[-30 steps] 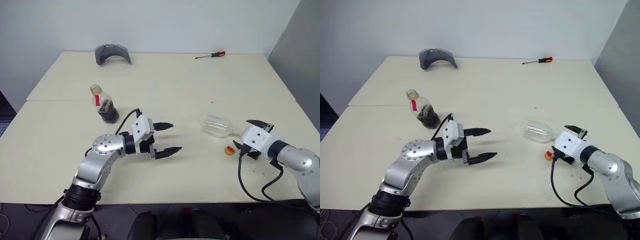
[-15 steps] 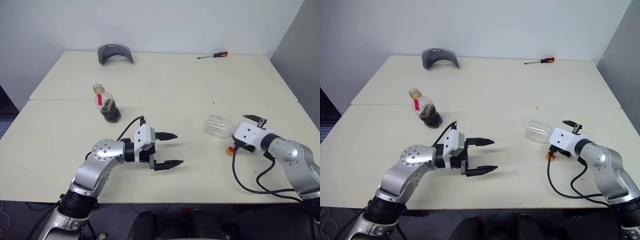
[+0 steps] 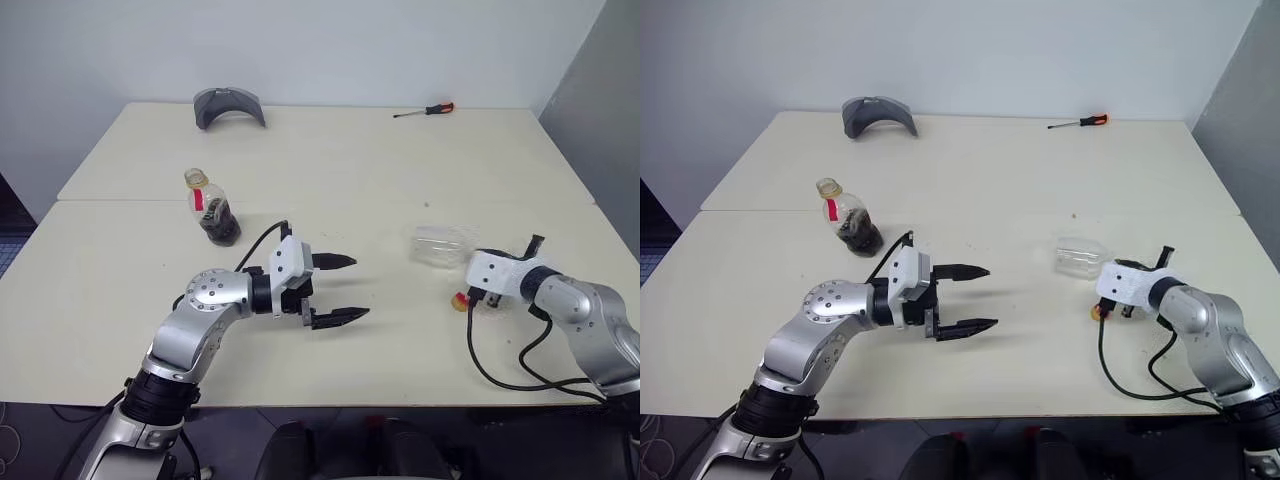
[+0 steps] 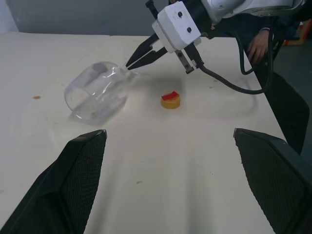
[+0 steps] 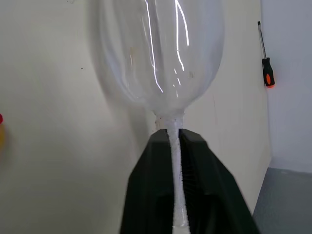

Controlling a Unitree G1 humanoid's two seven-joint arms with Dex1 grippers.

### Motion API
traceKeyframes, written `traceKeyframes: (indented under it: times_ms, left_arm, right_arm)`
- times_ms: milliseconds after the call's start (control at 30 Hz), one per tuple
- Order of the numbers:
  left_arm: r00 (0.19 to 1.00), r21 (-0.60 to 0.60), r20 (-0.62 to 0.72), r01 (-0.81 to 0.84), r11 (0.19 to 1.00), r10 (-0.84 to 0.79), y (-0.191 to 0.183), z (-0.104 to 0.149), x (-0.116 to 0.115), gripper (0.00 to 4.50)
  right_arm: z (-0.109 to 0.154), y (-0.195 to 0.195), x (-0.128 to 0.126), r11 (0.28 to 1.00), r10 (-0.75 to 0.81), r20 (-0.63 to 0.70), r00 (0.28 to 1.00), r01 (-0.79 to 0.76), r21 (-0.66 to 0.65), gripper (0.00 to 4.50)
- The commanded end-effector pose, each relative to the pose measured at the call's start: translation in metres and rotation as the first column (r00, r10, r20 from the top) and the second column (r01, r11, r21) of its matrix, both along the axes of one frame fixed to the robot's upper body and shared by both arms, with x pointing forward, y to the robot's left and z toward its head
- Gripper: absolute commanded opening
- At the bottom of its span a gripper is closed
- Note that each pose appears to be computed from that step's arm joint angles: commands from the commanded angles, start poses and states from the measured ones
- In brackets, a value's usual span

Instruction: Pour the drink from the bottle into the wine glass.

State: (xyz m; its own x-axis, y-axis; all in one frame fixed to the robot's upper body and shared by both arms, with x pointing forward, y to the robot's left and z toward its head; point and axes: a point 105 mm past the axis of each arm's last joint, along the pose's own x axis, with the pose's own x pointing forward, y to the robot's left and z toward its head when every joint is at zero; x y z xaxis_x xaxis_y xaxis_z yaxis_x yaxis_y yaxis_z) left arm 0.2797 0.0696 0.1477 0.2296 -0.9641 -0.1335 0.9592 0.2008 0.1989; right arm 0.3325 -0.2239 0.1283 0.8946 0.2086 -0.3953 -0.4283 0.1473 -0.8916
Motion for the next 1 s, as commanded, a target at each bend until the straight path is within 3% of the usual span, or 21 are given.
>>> traceKeyframes:
  times_ms: [33,400,500,867,1000]
  left_arm:
    - [0.999,-0.034,0.033,0.004,0.999,-0.003,0.0,0.011,0.0,4.5]
    - [0.999,-0.045,0.044,-0.014,0.999,0.016,0.001,0.015,0.006,4.5]
    - [0.999,-0.045,0.047,-0.01,0.999,0.012,-0.001,0.015,0.006,4.5]
    - [0.998,-0.051,0.046,-0.042,0.998,0.045,0.005,0.017,0.008,4.5]
    - [0.998,-0.055,0.04,-0.055,0.997,0.058,0.007,0.017,0.009,4.5]
  right_arm:
    - [0.006,-0.005,0.003,0.999,-0.007,0.018,1.0,0.008,-0.044,0.03]
    - [0.014,0.004,0.018,1.0,-0.002,0.065,0.998,0.002,0.002,0.03]
    - [0.018,0.0,0.032,0.999,-0.002,0.1,0.995,0.005,-0.031,0.6]
    - [0.016,-0.009,0.049,0.992,0.033,0.102,0.994,-0.021,-0.121,4.45]
    - [0.015,-0.014,0.052,0.991,0.024,0.098,0.995,-0.011,-0.135,4.48]
